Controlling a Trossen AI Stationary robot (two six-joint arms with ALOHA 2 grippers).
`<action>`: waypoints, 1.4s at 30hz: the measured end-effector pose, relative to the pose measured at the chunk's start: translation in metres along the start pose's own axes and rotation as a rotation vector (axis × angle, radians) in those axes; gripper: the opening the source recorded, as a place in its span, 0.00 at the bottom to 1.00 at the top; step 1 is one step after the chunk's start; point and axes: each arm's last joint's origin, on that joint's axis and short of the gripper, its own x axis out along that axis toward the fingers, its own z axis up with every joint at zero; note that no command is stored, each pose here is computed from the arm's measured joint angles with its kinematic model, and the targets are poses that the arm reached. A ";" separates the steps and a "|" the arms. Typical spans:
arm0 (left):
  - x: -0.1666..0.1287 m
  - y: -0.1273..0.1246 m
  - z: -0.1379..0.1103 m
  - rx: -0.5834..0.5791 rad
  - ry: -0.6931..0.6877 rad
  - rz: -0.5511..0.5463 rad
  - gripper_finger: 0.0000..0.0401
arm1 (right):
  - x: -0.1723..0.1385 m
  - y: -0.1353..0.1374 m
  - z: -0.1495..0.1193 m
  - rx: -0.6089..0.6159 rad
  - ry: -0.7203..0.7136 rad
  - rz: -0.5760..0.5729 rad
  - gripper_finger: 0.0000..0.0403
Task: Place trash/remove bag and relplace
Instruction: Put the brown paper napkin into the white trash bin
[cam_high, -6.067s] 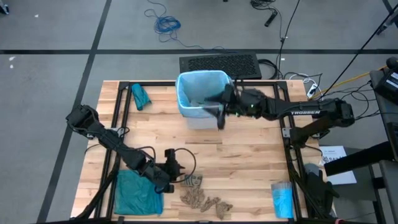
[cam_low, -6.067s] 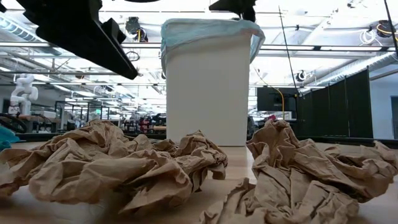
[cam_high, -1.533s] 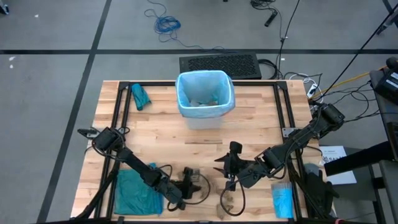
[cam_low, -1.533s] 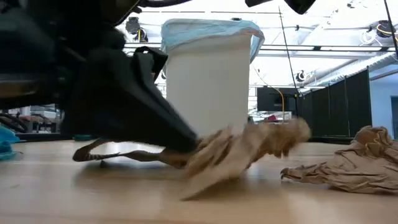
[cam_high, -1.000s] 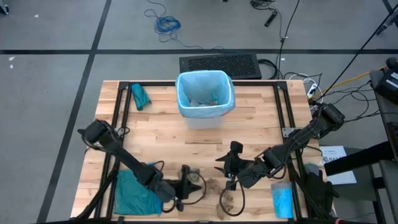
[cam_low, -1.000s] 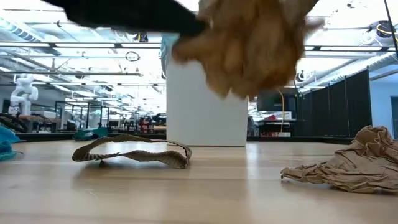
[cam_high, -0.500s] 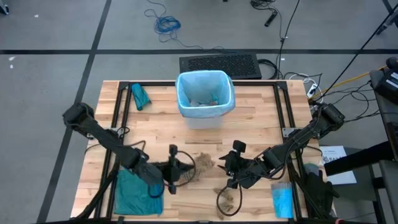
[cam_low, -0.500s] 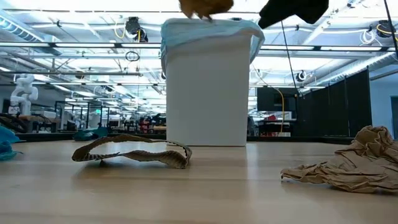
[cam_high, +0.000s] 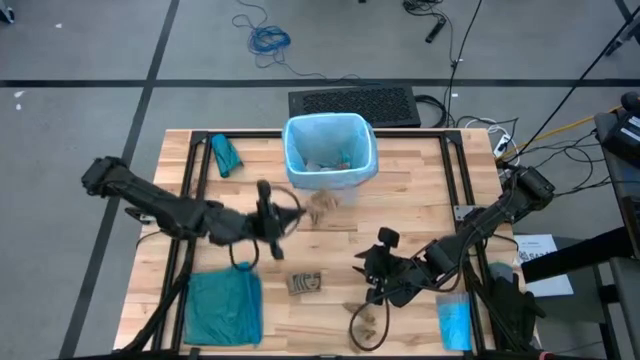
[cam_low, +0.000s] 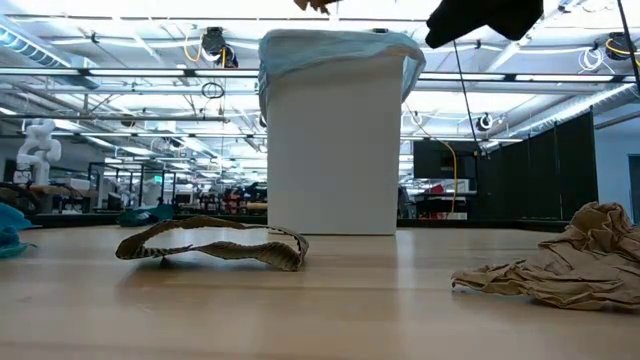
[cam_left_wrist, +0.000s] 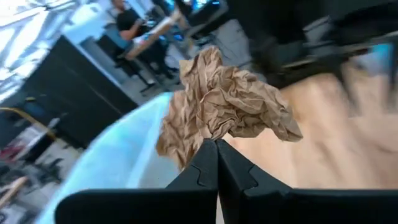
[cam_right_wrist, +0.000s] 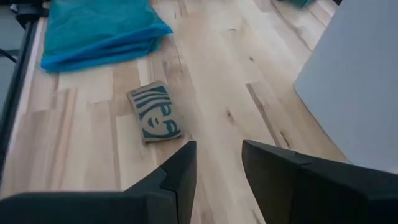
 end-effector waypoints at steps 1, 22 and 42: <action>0.000 0.008 0.000 -0.002 -0.010 0.010 0.00 | -0.001 0.001 -0.001 0.000 -0.009 -0.007 0.30; 0.040 0.152 -0.030 -0.204 0.029 0.042 0.00 | 0.035 0.033 -0.024 0.016 -0.066 -0.026 0.30; 0.080 0.149 -0.063 -0.291 0.122 -0.051 0.08 | 0.028 0.031 -0.018 0.034 -0.067 0.015 0.30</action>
